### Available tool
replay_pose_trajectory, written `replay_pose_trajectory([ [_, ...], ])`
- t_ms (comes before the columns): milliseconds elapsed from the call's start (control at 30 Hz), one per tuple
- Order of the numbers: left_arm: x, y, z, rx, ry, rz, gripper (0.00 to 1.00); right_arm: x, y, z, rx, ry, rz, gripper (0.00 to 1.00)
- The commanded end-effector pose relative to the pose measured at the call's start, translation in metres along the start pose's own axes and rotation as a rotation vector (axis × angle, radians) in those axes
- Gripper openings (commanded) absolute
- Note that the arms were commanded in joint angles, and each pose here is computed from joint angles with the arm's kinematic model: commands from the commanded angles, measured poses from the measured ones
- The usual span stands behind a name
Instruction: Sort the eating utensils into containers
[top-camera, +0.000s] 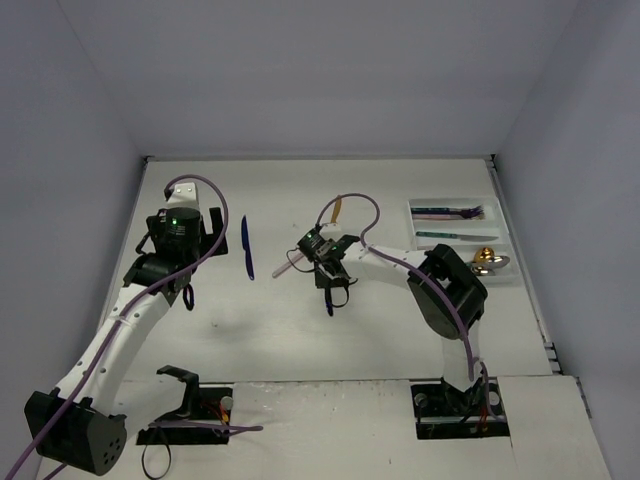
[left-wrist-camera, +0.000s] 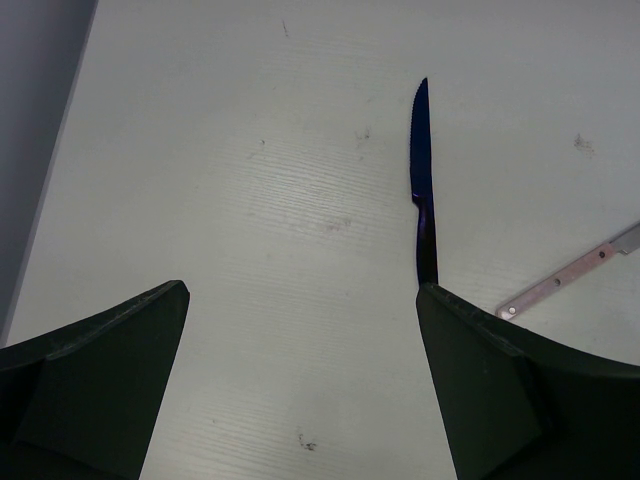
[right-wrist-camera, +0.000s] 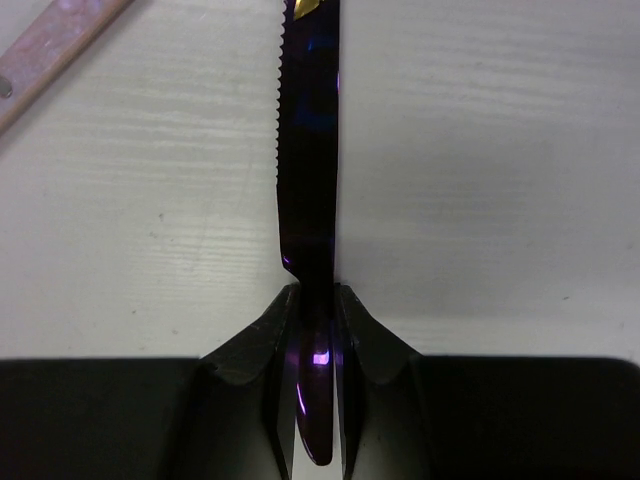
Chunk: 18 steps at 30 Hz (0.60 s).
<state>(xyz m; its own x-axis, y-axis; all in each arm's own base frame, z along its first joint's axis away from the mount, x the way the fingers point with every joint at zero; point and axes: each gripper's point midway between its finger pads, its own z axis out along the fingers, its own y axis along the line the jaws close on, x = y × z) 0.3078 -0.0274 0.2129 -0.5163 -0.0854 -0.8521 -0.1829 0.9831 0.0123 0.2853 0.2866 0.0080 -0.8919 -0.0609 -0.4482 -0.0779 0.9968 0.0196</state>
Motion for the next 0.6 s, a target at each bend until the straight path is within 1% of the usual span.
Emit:
replay_pose_trajectory([
  [0, -0.018, 0.0, -0.001, -0.002, -0.05, -0.025, 0.97, 0.013, -0.065, 0.009, 0.102, 0.113, -0.111, 0.0],
  [67, -0.017, 0.0, -0.001, -0.001, -0.049, -0.024, 0.97, 0.003, -0.082, 0.005, 0.114, 0.1, -0.144, 0.0],
  [233, -0.017, 0.0, -0.001, 0.0, -0.048, -0.026, 0.98, -0.014, -0.107, 0.003, 0.129, 0.09, -0.212, 0.0],
  [367, -0.017, 0.001, -0.001, -0.004, -0.05, -0.025, 0.97, -0.023, -0.116, 0.0, 0.137, 0.072, -0.196, 0.0],
  [567, -0.019, 0.001, -0.002, -0.003, -0.055, -0.027, 0.97, -0.059, -0.111, -0.023, 0.121, -0.049, -0.131, 0.0],
])
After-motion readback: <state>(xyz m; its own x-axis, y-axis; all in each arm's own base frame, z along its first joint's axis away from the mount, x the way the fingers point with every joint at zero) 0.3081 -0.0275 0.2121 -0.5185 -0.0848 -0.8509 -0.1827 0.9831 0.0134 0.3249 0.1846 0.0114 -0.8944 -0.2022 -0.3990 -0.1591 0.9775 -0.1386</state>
